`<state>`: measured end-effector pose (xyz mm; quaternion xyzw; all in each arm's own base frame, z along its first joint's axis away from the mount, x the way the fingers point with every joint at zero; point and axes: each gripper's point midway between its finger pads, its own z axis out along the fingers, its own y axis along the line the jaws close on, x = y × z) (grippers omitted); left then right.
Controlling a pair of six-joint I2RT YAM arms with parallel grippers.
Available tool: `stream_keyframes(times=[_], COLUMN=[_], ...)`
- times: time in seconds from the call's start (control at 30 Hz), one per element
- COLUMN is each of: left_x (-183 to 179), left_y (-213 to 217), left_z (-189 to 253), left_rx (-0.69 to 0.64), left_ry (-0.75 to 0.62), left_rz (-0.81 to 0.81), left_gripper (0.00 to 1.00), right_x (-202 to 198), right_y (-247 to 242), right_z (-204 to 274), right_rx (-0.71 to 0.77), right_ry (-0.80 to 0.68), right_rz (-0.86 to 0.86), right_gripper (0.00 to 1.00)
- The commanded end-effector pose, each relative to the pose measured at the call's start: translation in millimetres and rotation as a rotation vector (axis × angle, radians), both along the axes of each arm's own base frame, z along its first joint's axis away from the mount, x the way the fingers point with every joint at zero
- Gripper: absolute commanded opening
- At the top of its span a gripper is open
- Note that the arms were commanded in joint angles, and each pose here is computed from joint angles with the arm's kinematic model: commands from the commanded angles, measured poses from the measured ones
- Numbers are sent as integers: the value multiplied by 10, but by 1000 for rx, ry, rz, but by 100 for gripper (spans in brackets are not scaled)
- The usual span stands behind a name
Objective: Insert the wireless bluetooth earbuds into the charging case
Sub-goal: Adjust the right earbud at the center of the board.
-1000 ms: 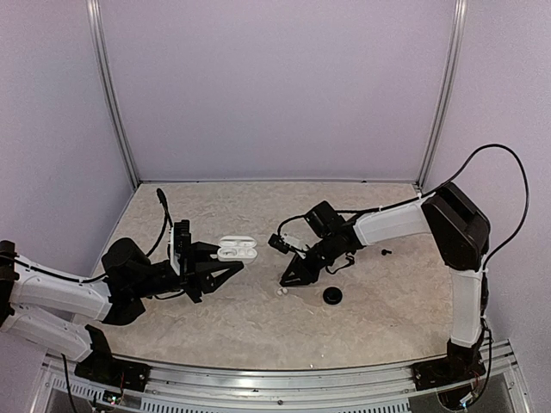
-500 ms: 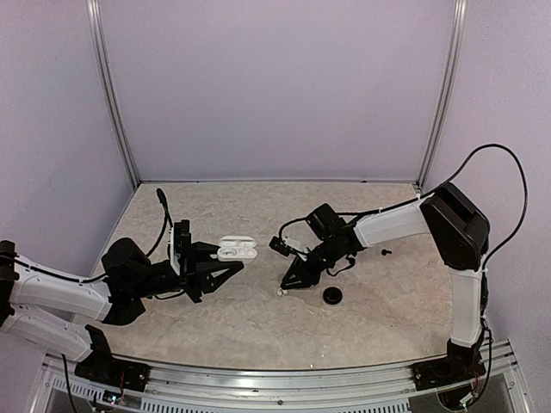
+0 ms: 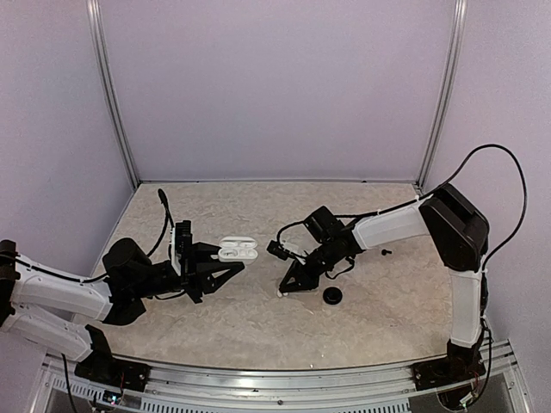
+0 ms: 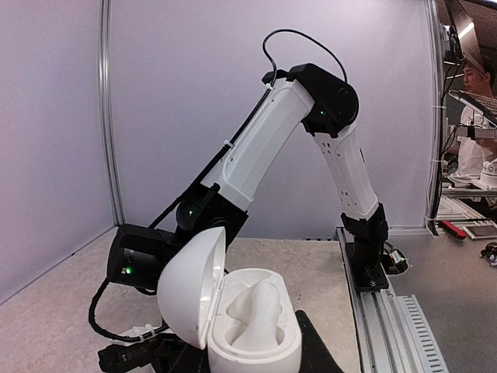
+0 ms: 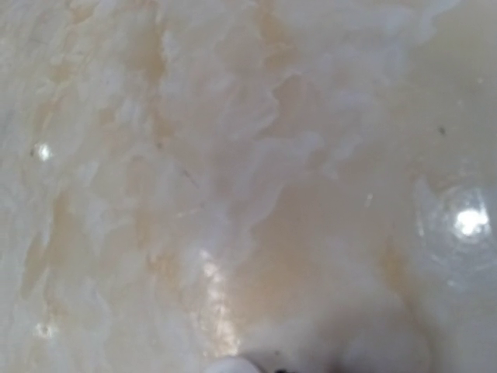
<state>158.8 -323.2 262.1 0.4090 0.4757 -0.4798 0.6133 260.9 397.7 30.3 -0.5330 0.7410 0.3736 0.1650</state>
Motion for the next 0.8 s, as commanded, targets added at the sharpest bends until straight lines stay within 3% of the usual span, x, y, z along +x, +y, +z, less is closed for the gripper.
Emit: stream_keyframes(times=[0.0, 0.4, 0.77], left_x=[-40, -37, -24], left_y=[-3, -7, 10], left_z=[134, 127, 109], left_rx=[-36, -35, -33], left_ry=[-34, -34, -32], left_rz=[-13, -11, 1], left_gripper=[1, 1, 1], right_x=[-182, -118, 340], right_y=[-107, -98, -401], right_z=[-144, 74, 47], right_rx=[-75, -64, -88], right_ry=[39, -6, 75], right_rz=[22, -28, -437], right_gripper=[11, 0, 0])
